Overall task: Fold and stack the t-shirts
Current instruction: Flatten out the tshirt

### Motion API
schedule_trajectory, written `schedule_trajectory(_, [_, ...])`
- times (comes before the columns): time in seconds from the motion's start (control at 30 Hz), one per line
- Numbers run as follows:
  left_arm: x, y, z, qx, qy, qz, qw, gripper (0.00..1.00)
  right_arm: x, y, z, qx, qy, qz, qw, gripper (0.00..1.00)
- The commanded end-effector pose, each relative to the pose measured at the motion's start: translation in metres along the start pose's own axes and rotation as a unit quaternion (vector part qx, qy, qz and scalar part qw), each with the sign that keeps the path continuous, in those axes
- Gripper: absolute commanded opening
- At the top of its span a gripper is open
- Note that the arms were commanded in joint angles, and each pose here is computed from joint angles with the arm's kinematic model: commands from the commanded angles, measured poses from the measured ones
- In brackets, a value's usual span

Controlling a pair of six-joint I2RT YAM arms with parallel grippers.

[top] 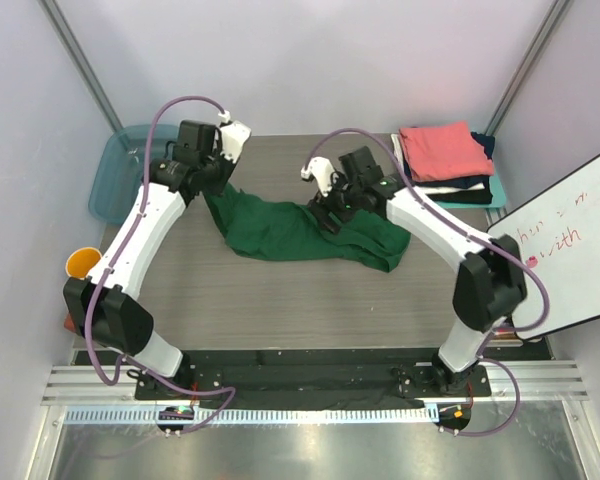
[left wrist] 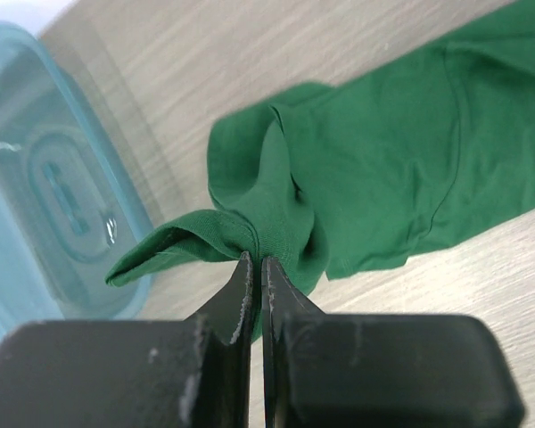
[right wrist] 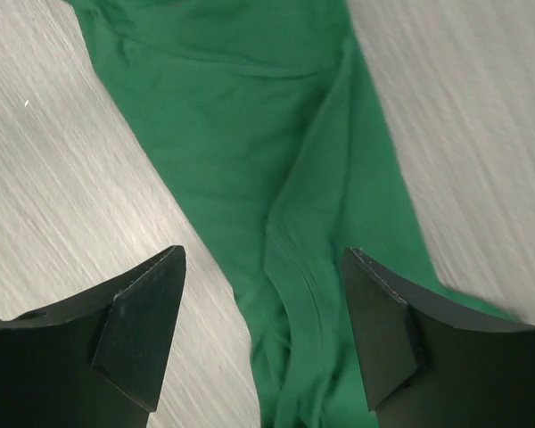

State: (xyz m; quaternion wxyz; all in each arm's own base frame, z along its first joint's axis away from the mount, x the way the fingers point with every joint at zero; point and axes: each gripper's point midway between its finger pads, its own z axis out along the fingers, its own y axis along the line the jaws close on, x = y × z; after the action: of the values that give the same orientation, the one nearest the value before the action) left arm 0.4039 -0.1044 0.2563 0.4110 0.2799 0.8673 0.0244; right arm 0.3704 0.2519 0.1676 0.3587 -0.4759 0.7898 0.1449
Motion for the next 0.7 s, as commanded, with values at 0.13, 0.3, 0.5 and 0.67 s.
schedule_trajectory(0.13, [0.004,0.01,-0.008,-0.04,-0.012,-0.013,0.999,0.0,-0.041,0.0,0.027,0.0,-0.04,-0.05,0.998,0.75])
schedule_trajectory(0.3, [0.007,0.007,-0.006,-0.033,-0.011,-0.016,0.999,0.0,-0.032,-0.007,0.037,0.021,-0.037,-0.079,0.996,0.75])
schedule_trajectory(0.5, [0.008,0.011,-0.005,-0.046,-0.005,-0.011,0.999,0.0,-0.015,-0.02,0.052,0.069,-0.005,-0.1,0.993,0.74])
schedule_trajectory(0.67, [0.008,0.015,-0.004,-0.056,-0.003,-0.015,0.998,0.0,0.008,-0.014,0.053,0.058,0.016,-0.128,0.99,0.75])
